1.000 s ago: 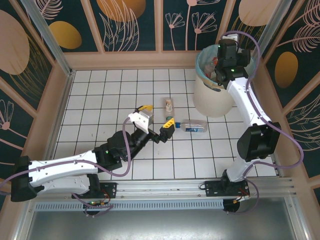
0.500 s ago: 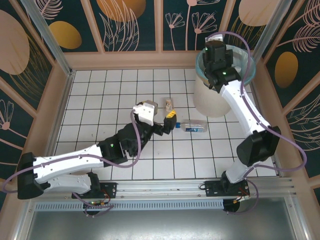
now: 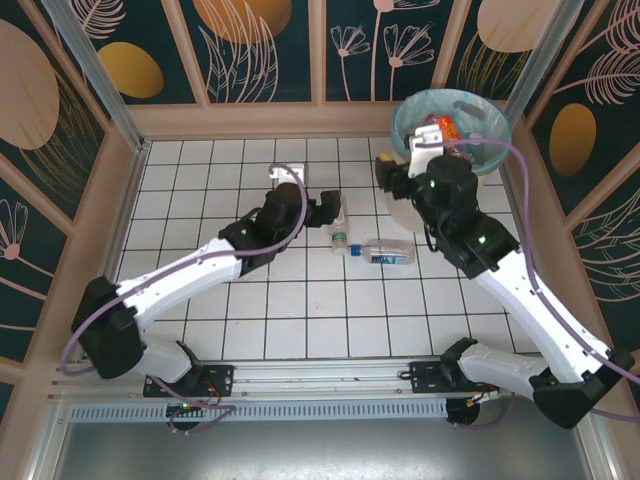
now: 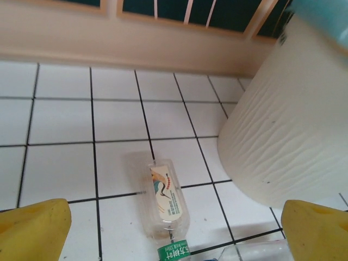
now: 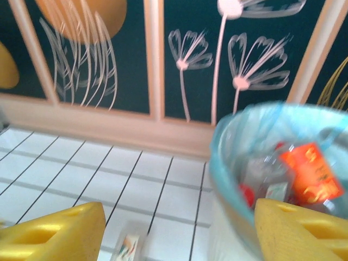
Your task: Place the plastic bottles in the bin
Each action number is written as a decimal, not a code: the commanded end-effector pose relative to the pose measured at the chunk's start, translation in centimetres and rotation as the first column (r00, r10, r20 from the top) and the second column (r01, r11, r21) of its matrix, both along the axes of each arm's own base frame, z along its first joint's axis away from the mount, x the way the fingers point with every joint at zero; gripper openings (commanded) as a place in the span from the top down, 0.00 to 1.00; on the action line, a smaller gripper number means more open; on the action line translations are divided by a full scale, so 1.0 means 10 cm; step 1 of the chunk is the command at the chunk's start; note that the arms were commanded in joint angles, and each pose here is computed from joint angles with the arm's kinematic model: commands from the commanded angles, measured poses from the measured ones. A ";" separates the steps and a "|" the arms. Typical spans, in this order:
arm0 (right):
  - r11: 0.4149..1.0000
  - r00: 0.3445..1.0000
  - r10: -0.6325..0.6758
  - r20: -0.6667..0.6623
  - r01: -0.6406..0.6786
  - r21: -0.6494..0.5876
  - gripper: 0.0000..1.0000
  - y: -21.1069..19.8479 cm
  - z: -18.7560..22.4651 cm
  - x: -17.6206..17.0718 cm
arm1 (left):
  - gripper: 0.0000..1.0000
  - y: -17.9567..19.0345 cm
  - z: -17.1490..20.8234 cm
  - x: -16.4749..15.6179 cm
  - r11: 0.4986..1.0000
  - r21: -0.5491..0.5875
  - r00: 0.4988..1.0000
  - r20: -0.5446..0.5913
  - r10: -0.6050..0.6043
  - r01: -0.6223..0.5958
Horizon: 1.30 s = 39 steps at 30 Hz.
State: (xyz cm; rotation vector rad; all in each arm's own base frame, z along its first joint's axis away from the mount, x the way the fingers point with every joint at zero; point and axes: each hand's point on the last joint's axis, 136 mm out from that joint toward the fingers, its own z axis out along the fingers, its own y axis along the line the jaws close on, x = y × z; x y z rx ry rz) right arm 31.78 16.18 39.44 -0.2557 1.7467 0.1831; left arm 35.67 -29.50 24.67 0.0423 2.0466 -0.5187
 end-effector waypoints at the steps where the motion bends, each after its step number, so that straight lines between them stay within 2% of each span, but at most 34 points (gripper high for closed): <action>1: 0.989 0.999 0.038 0.002 -0.038 0.141 0.27 0.03 -0.01 -0.14 | 0.01 -0.23 -0.31 0.08 0.995 -0.042 0.985 -0.144 -0.094 0.089; 6: 0.989 1.000 0.008 0.019 -0.011 0.147 0.26 -0.12 0.03 -0.27 | 0.02 -0.41 -0.92 0.32 0.992 0.054 0.964 -0.249 -0.096 0.112; 10: 0.989 0.998 0.012 0.054 -0.020 0.145 0.25 -0.17 0.13 -0.33 | 0.03 -0.37 -1.44 0.48 0.976 0.202 0.948 -0.318 -0.010 0.078; 21: 0.999 0.993 0.034 0.111 -0.038 0.033 0.20 -0.15 0.13 -0.31 | 0.07 -0.45 -2.10 0.53 0.959 0.263 0.912 -0.410 0.010 0.107; 23: 0.998 0.992 0.046 0.114 -0.049 0.028 0.19 -0.11 0.09 -0.30 | 0.11 -0.44 -2.15 0.52 0.957 0.270 0.909 -0.416 0.015 0.107; 27: 0.995 0.992 0.092 0.082 -0.094 0.027 0.19 0.01 -0.04 -0.27 | 0.25 -0.43 -2.17 0.52 0.952 0.282 0.911 -0.413 0.010 0.117; 30: 0.993 0.992 0.111 0.059 -0.113 0.035 0.19 0.07 -0.11 -0.24 | 0.32 -0.43 -2.11 0.53 0.951 0.285 0.917 -0.399 0.006 0.118; 35: 0.983 0.986 0.161 0.035 -0.164 0.087 0.19 0.23 -0.15 -0.20 | 0.34 -0.39 -1.92 0.56 0.956 0.278 0.935 -0.354 0.011 0.094; 39: 0.973 0.980 0.197 0.031 -0.199 0.115 0.19 0.35 -0.11 -0.17 | 0.36 -0.31 -1.52 0.55 0.971 0.231 0.968 -0.250 -0.003 0.063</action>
